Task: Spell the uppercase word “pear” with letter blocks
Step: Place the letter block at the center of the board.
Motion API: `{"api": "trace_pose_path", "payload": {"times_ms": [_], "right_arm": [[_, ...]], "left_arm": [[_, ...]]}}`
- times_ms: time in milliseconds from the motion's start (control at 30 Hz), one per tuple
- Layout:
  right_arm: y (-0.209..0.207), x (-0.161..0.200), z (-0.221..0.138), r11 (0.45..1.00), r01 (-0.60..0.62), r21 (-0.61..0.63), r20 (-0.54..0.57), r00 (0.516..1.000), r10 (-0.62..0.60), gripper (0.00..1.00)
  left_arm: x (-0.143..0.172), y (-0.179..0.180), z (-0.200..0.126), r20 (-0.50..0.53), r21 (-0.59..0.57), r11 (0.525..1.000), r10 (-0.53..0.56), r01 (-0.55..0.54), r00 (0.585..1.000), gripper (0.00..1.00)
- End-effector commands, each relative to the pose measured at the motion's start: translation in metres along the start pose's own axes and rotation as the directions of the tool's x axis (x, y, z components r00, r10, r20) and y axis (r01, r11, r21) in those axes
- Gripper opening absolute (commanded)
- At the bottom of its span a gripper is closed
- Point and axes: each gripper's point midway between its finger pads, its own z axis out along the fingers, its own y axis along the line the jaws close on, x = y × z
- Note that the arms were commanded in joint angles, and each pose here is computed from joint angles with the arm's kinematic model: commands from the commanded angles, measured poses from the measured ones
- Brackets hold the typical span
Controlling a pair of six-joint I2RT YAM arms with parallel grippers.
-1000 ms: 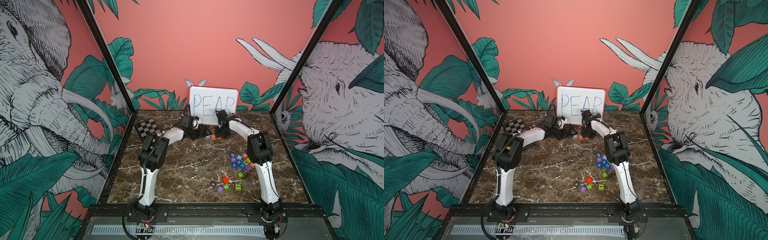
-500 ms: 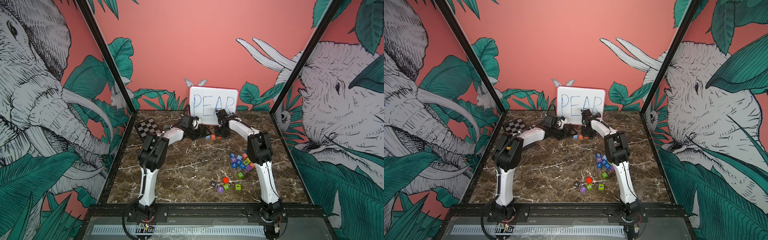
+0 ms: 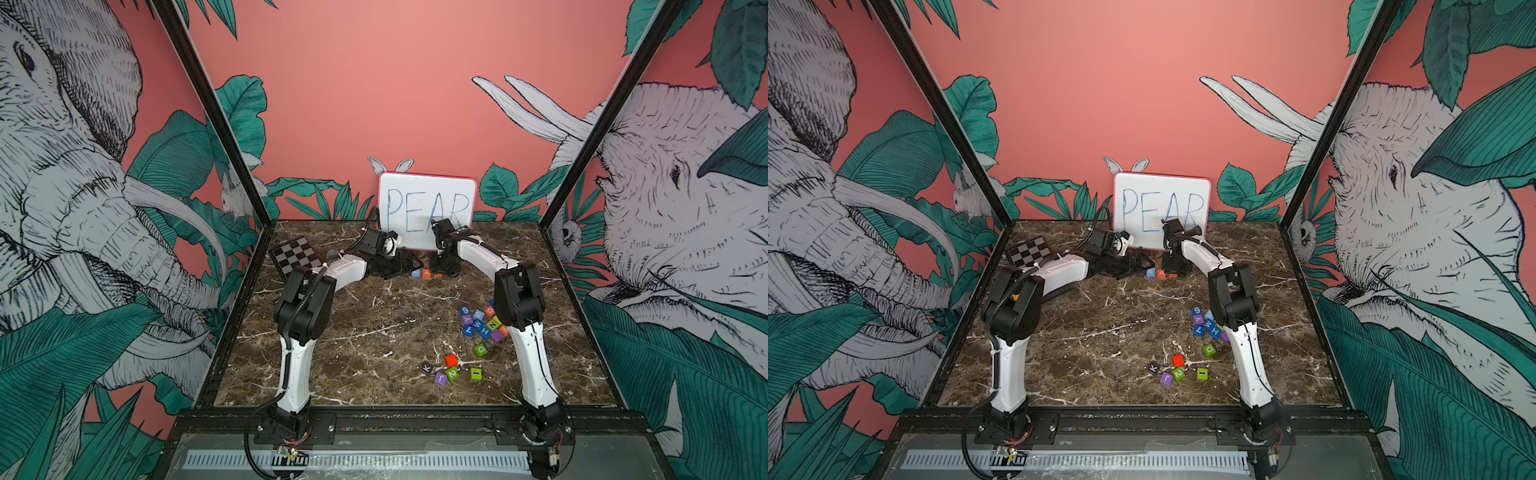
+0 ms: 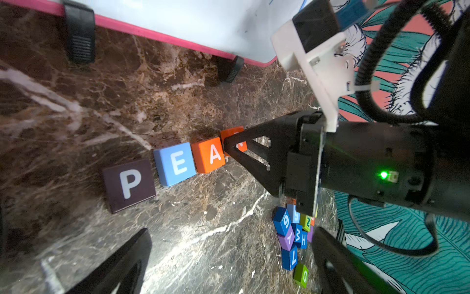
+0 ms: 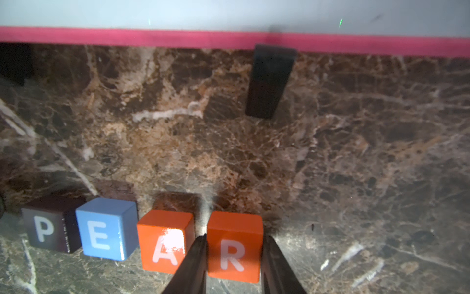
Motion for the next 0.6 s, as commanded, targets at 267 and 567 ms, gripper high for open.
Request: {"api": "trace_pose_path", "payload": {"times_ms": [267,567], "right_arm": [[-0.0013,0.0011,0.0020,1.000,-0.012,0.022,-0.008,1.000,0.013,0.37],[-0.0006,-0.0003,0.0003,1.000,-0.017,0.019,-0.005,1.000,0.017,0.38]], "left_arm": [[-0.0119,-0.0218,-0.0201,0.047,0.034,0.998,0.042,-0.044,0.998,0.99],[-0.0113,-0.0224,-0.0213,0.048,0.035,0.998,0.044,-0.046,0.998,0.99]]}}
